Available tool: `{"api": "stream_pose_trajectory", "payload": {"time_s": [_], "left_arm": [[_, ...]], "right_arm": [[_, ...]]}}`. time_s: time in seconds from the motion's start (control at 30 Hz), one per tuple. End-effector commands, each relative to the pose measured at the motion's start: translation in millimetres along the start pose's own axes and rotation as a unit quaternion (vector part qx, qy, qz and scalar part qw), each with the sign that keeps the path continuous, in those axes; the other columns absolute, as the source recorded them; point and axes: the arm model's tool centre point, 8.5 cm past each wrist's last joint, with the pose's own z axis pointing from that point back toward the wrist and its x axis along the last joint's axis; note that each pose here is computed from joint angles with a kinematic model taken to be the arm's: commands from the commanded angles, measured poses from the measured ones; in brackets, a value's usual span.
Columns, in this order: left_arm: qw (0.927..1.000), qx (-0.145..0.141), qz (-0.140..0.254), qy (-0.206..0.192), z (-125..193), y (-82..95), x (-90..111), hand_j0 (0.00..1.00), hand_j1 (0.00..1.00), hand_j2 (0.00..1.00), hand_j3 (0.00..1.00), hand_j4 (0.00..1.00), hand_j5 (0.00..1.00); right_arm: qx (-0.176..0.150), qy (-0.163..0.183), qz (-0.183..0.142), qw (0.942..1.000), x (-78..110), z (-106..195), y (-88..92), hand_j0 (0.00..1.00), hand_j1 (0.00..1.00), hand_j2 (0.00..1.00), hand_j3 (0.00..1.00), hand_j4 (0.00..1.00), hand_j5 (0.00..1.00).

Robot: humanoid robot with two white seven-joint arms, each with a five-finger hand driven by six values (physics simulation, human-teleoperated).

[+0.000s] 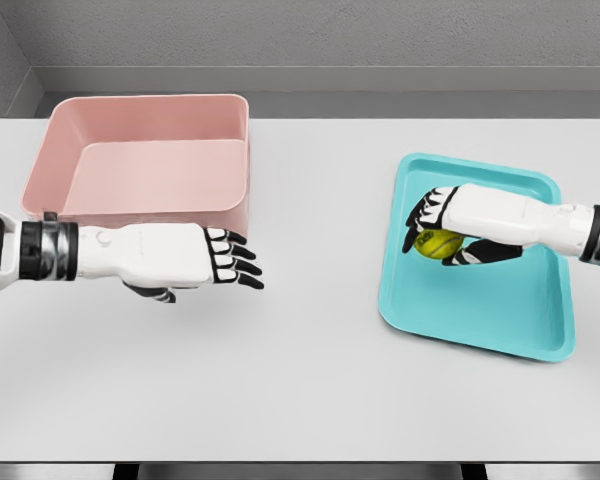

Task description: Put the tennis from the blue tray into the pink basket with both arms

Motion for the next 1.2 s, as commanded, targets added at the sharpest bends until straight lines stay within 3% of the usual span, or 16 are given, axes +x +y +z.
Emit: {"api": "stream_pose_trajectory", "payload": {"time_s": [0.0, 0.5, 1.0, 1.17], "left_arm": [[0.9997, -0.016, 0.013, -0.014, -7.2, -11.4, 6.5, 1.00, 1.00, 1.00, 1.00, 1.00, 1.00], [0.9995, -0.001, 0.025, -0.018, -6.2, -9.3, 7.0, 1.00, 1.00, 1.00, 1.00, 1.00, 1.00], [0.9995, -0.005, 0.026, -0.014, -2.8, -12.0, 6.3, 1.00, 1.00, 1.00, 1.00, 1.00, 1.00], [0.9993, -0.022, 0.030, 0.010, 17.7, -19.4, 0.8, 1.00, 1.00, 1.00, 1.00, 1.00, 1.00]], "right_arm": [[-0.005, -0.013, -0.005, 0.9999, 4.8, -8.6, 0.8, 0.57, 0.57, 0.57, 0.57, 0.57, 0.57], [-0.018, -0.073, -0.006, 0.9971, 25.3, -56.6, 1.2, 0.57, 0.57, 0.57, 0.57, 0.57, 0.57], [0.018, -0.130, 0.011, 0.9912, 52.4, -109.7, 23.8, 0.57, 0.57, 0.57, 0.57, 0.57, 0.57], [0.023, -0.139, 0.014, 0.9898, 57.1, -119.6, 28.3, 0.57, 0.57, 0.57, 0.57, 0.57, 0.57]]}}
